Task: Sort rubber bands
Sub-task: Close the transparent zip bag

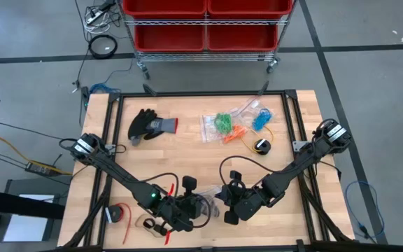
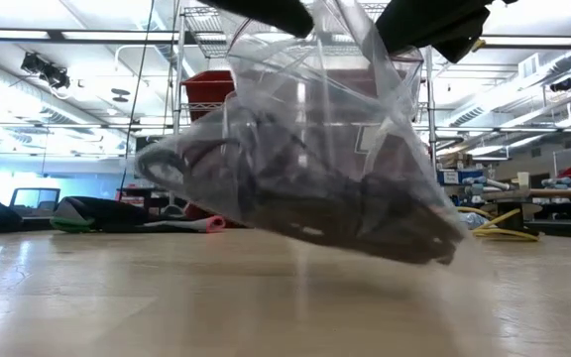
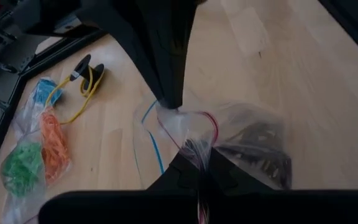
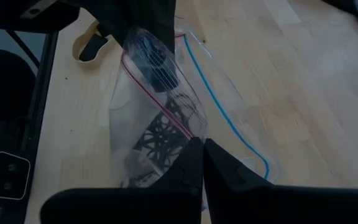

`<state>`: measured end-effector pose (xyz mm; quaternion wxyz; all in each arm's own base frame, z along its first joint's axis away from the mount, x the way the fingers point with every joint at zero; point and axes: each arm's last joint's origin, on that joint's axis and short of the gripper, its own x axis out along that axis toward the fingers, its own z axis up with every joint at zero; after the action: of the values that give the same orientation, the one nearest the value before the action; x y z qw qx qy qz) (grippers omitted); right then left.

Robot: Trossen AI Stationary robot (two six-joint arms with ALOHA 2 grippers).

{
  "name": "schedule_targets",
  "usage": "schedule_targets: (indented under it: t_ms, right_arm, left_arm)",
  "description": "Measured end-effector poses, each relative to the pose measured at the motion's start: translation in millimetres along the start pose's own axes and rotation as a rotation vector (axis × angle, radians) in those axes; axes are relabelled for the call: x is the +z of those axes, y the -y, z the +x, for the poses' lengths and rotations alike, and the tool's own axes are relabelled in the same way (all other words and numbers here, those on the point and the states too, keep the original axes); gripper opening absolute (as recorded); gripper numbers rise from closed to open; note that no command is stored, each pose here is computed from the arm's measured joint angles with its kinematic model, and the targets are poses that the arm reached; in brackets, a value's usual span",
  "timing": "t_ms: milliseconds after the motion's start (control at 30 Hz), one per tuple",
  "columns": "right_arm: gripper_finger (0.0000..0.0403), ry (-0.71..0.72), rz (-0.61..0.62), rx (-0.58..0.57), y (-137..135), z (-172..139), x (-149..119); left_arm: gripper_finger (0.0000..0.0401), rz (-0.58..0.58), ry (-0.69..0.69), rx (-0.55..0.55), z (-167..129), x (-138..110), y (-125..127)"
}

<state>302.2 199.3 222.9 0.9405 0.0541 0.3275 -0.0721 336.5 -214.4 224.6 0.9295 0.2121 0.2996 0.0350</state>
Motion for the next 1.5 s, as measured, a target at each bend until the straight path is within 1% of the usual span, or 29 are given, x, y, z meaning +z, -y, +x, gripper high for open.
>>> schedule_targets:
  t_ms: [133,433,633,800,900,1000,1133,1200,1267,1400,1500]
  right_arm:
    - [0.0,0.0,0.0,0.0,0,0,0]
    - [0.0,0.0,0.001,0.002,0,0,0]
    - [0.0,-0.001,-0.001,0.004,0,0,0]
    - [0.0,-0.002,-0.008,0.005,0,0,0]
    - [0.0,-0.002,-0.008,0.005,0,0,0]
    - [0.0,-0.002,-0.008,0.005,0,0,0]
    - [0.0,0.018,-0.028,-0.021,-1,-1,-1]
    - [0.0,0.021,-0.044,-0.031,-2,-3,-2]
    - [0.0,0.015,-0.05,-0.037,-1,-8,-2]
    - [0.0,0.029,-0.048,-0.04,-1,-16,0]
    - [0.0,0.059,-0.057,-0.03,0,-25,7]
  left_arm:
    - [0.0002,0.008,-0.006,-0.008,1,-1,0]
    - [0.0002,-0.008,-0.007,0.014,3,0,-4]
    - [0.0002,-0.008,-0.014,-0.046,3,-1,-2]
    - [0.0002,-0.012,-0.01,-0.051,3,0,-2]
    - [0.0002,-0.035,-0.013,-0.054,3,-1,-2]
    - [0.0002,-0.05,-0.044,-0.082,3,-4,-1]
    - [0.0002,-0.118,-0.085,-0.047,4,-8,-5]
    - [0.0002,-0.1,-0.115,-0.014,4,-12,-7]
    - [0.0002,-0.097,-0.115,0.009,-2,-10,-11]
    - [0.0002,-0.156,-0.027,-0.008,-29,7,-27]
    - [0.0002,-0.177,0.007,-0.017,-47,14,-41]
